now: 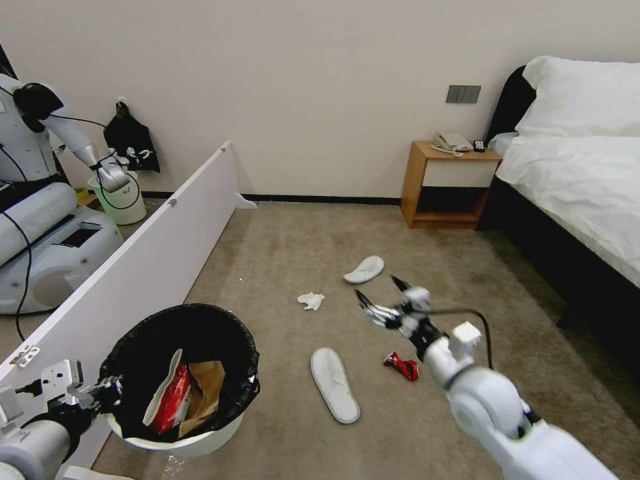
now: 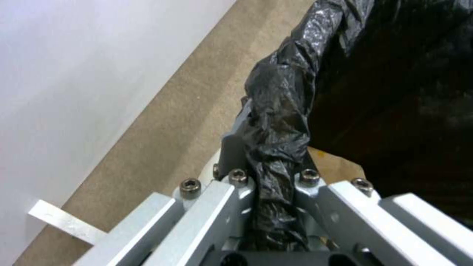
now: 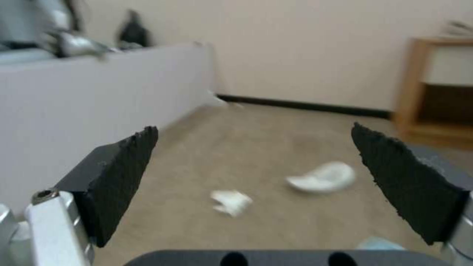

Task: Pick up the trash bin, then pick up the garbage from the floor and place it into the trash bin.

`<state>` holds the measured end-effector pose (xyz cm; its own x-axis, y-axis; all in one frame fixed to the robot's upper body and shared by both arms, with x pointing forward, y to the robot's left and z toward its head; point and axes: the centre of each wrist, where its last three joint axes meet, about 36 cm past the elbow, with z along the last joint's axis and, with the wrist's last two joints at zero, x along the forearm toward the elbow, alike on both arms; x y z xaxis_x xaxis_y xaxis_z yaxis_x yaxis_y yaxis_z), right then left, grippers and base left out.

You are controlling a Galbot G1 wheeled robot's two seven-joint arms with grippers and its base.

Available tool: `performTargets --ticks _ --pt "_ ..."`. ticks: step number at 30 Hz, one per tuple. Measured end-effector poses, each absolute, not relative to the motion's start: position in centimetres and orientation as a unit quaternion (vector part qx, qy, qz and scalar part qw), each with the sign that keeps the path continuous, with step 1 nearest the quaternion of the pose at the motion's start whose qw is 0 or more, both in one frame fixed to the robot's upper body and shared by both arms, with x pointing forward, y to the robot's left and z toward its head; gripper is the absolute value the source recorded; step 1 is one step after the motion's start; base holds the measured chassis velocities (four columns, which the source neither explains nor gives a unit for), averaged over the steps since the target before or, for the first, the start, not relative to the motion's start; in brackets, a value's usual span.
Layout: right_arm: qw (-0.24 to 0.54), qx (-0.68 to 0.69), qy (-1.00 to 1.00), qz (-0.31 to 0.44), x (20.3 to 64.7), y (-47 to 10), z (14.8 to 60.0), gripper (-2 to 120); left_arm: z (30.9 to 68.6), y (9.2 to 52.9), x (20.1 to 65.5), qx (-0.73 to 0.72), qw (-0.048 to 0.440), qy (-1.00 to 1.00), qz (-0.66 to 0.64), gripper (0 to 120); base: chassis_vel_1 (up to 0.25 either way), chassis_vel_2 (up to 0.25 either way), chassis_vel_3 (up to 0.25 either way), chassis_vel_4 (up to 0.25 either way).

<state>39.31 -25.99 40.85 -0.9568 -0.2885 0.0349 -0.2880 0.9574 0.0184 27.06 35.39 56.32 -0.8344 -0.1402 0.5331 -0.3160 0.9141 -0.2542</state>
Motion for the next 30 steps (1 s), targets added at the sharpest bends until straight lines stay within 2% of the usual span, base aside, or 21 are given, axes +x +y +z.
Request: performTargets --ticks 4,9,15,22,30 --pt "0.048 0.113 -0.992 0.0 37.0 -27.1 38.7 100 56.1 35.6 27.3 0.125 0.258 -0.943 0.166 3 0.0 0.0 0.0 0.0" --pt "0.089 0.064 -0.994 0.012 32.1 -28.3 34.9 100 55.9 35.7 27.7 0.126 0.253 -0.944 0.173 3 0.0 0.0 0.0 0.0" --pt "0.099 0.036 -0.994 0.016 29.2 -27.9 32.6 100 55.9 35.7 27.7 0.126 0.252 -0.943 0.175 3 0.0 0.0 0.0 0.0" --pt "0.102 0.016 -0.994 0.024 23.7 -27.5 29.2 100 55.7 35.6 27.8 0.126 0.249 -0.942 0.187 3 0.0 0.0 0.0 0.0" --pt "0.099 0.017 -0.994 0.034 23.0 -27.9 29.5 100 55.4 35.5 27.8 0.12 0.252 -0.941 0.19 3 -0.06 0.051 0.068 -0.058"
